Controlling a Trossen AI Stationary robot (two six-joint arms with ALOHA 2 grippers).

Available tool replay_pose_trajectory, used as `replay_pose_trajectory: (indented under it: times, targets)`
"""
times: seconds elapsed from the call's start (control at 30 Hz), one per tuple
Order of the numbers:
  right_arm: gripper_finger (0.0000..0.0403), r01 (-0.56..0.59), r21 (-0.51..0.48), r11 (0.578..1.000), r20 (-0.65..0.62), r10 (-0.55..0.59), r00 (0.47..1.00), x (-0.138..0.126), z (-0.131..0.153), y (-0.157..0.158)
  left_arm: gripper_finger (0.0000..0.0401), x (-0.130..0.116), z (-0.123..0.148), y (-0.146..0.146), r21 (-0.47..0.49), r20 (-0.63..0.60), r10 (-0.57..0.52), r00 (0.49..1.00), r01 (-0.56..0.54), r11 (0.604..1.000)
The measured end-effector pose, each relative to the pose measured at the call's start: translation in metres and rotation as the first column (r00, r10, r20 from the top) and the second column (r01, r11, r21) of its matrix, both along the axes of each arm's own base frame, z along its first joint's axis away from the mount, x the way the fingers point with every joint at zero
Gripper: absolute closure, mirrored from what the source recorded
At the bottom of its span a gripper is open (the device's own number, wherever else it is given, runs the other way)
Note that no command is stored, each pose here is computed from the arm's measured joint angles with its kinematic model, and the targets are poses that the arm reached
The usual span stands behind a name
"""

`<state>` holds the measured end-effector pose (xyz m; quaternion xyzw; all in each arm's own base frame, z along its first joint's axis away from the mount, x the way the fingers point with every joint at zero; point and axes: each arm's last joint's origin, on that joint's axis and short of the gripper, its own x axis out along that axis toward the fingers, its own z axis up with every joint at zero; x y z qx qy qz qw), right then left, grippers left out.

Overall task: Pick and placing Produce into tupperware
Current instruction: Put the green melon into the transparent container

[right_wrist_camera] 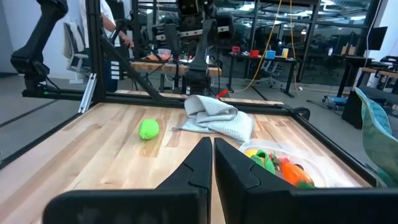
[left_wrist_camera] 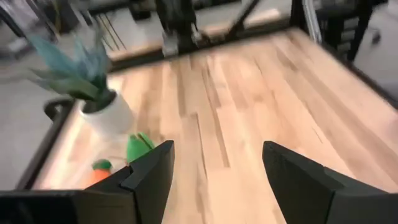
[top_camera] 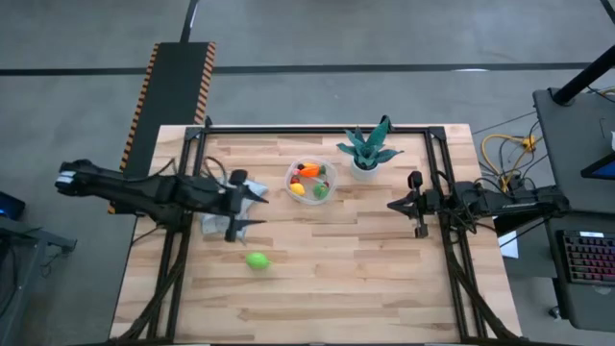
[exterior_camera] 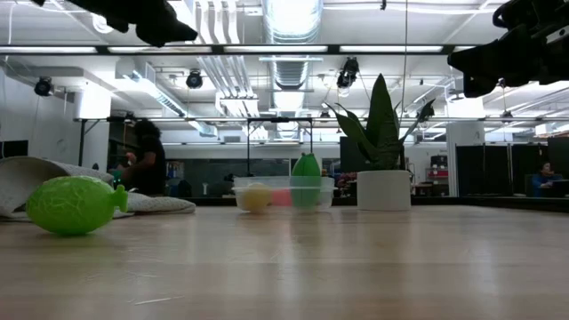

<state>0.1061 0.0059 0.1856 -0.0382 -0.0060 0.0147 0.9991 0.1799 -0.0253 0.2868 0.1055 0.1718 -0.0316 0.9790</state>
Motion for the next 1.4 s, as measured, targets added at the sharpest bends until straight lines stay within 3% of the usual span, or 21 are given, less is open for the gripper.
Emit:
replay_pose_trajectory:
  times: [0.17, 0.3, 0.57, 0.8, 0.93, 1.03, 1.2, 1.3, 1.4]
  targets:
    - [0.0394, 0.0, 0.018, 1.0, -0.001, 0.001, 1.0, 0.0, 0.0, 0.0, 0.017, 0.021, -0.004, -0.01, -0.014, -0.193, 0.003, 0.981, -0.006, 1.0]
    - [0.0394, -0.001, 0.031, 1.0, -0.002, 0.001, 1.0, 0.0, 0.0, 0.0, 0.017, 0.034, -0.015, -0.017, -0.043, -0.367, 0.025, 0.93, -0.043, 0.998]
    - [0.0394, 0.0, 0.043, 0.999, -0.013, 0.001, 1.0, 0.0, -0.002, 0.0, 0.017, 0.045, -0.052, -0.04, -0.067, -0.703, 0.08, 0.706, -0.178, 0.982]
    - [0.0394, 0.0, 0.042, 0.999, -0.03, 0.001, 1.0, 0.0, -0.004, 0.0, 0.017, 0.055, -0.055, -0.06, -0.002, -0.815, 0.096, 0.571, -0.169, 0.986]
    - [0.0394, 0.0, 0.042, 0.999, -0.032, 0.001, 0.999, 0.0, -0.004, 0.0, 0.017, 0.064, -0.048, -0.07, 0.009, -0.841, 0.105, 0.531, -0.18, 0.984]
    - [0.0394, 0.0, 0.041, 0.999, -0.032, 0.001, 0.999, 0.0, -0.004, 0.0, 0.017, 0.069, -0.048, -0.078, -0.03, -0.857, 0.056, 0.512, -0.158, 0.987]
    - [0.0394, 0.0, 0.039, 0.999, -0.03, 0.001, 1.0, 0.0, -0.004, 0.0, 0.017, 0.074, -0.059, -0.085, -0.14, -0.898, -0.062, 0.436, -0.148, 0.979]
    - [0.0394, 0.0, 0.022, 1.0, -0.028, 0.0, 1.0, 0.0, -0.004, 0.0, 0.017, 0.077, -0.065, -0.086, -0.136, -0.91, -0.055, 0.412, -0.169, 0.976]
    - [0.0394, 0.0, -0.001, 1.0, -0.027, 0.0, 1.0, 0.0, -0.004, 0.0, 0.017, 0.078, -0.067, -0.087, -0.143, -0.919, -0.029, 0.393, -0.264, 0.954]
